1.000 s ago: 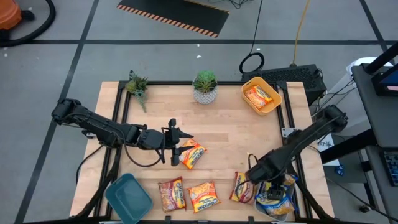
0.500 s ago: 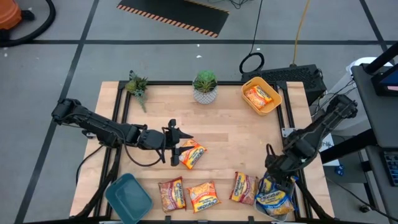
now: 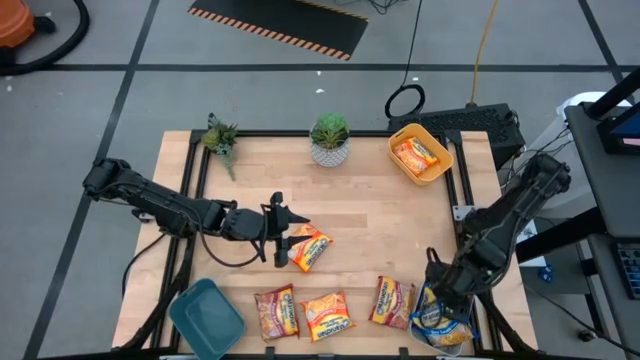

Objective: Sort Maruchan noodles
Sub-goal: Put the blue noodle pack into the gray bin

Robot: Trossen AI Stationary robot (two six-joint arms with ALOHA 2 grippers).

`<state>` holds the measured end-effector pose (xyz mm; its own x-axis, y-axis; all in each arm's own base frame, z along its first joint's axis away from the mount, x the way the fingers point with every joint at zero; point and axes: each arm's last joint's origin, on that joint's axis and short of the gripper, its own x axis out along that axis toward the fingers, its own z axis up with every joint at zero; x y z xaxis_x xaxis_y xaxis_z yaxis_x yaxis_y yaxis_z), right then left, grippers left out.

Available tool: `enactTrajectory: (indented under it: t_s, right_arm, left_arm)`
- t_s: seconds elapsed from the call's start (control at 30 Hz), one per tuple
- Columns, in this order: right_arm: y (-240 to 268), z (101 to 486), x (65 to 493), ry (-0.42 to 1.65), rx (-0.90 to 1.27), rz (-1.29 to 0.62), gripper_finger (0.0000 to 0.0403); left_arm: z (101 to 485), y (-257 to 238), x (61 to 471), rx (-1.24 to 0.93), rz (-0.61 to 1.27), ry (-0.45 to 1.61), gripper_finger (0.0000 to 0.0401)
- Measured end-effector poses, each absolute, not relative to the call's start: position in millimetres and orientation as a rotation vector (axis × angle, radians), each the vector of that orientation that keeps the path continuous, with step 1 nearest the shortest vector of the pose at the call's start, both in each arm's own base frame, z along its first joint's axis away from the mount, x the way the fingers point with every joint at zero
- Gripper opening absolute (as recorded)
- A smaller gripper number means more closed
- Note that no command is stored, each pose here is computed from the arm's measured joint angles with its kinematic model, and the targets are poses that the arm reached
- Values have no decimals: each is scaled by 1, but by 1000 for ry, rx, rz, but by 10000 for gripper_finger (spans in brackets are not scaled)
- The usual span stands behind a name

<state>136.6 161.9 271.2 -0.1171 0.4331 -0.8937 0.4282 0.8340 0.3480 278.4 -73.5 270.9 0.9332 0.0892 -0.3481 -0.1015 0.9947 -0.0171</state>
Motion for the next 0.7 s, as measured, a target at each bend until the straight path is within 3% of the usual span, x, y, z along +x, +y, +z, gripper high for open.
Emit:
enactTrajectory:
  t_s: [0.3, 0.57, 0.7]
  right_arm:
    - [175, 259, 136, 1785, 611, -31, 150]
    - [177, 257, 134, 1798, 550, 27, 12]
    - [176, 257, 133, 1819, 526, 51, 11]
  left_arm:
    - [271, -73, 278, -36, 98, 354, 202]
    - [271, -73, 278, -36, 98, 353, 202]
    - [271, -73, 278, -36, 98, 353, 202]
